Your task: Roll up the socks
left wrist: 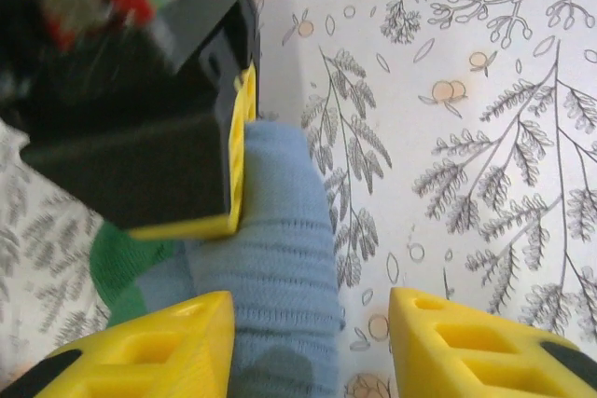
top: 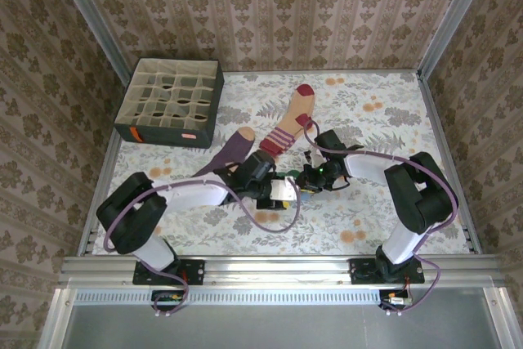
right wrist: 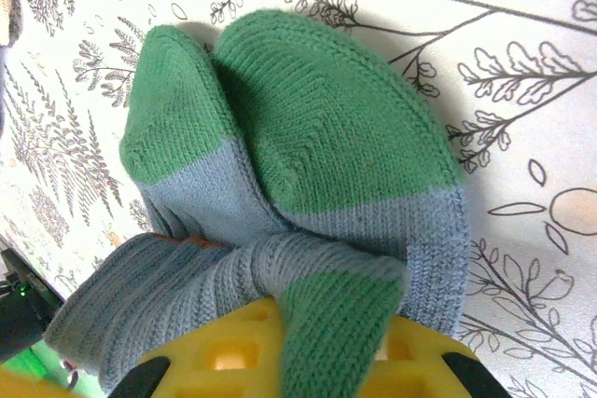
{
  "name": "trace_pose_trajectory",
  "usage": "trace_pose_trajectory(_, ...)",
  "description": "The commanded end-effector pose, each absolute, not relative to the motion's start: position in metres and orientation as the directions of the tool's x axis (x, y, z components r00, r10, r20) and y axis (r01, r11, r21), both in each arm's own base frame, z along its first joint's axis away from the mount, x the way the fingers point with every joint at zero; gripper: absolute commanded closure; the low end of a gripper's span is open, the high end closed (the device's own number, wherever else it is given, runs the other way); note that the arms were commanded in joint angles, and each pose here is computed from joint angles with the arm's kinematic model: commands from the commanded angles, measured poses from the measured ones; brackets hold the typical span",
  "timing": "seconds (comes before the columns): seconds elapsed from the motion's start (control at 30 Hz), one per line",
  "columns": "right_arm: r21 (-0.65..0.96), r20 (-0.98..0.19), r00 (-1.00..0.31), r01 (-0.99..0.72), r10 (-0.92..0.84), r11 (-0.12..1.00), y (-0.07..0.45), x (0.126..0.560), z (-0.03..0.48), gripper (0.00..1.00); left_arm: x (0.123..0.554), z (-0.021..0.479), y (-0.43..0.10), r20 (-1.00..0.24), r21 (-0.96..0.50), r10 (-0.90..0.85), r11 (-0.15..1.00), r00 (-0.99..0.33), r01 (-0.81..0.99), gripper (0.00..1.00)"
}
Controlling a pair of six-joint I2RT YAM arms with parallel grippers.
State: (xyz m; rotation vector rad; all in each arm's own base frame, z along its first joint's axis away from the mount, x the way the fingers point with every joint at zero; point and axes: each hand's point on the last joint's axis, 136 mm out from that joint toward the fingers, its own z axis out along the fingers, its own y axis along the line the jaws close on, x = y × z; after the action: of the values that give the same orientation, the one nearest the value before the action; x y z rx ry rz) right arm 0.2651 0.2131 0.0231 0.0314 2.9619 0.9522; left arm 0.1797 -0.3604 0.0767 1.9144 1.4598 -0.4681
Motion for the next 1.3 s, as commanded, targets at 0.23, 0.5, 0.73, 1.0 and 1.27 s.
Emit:
trace_pose_trajectory(0.23,0.331,0.126,-0.991,0.082,0.042,0.94,0.167,0.221,-0.03,0.99,0.207,0.058,-0.378,-0.515,0.45,0.788,-0.085,0.336,0.889,0.55)
trace_pose_trajectory(0.5,0.353,0.116,-0.992,0.086,0.047,0.932,0.17,0.223,-0.024,0.95,0.198,0.03,-0.373,-0.52,0.341,0.819,-0.061,0.242,0.938,0.87)
trace_pose_trajectory(0.73,0.434,-0.013,-0.998,0.054,0.066,0.899,0.173,0.236,0.021,0.56,0.194,0.023,-0.362,-0.64,-0.013,0.768,0.032,-0.033,0.999,1.0)
trace_pose_trajectory(1.0,0.494,-0.239,-0.961,0.0,0.136,0.869,0.158,0.256,0.085,0.45,0.2,0.024,-0.354,-0.631,-0.432,0.696,0.05,-0.341,0.901,1.0)
trace_pose_trajectory(1.27,0.531,-0.213,-0.969,-0.009,0.122,0.847,0.182,0.276,0.067,0.45,0.217,0.018,-0.353,-0.606,-0.512,0.666,0.093,-0.436,0.854,1.0)
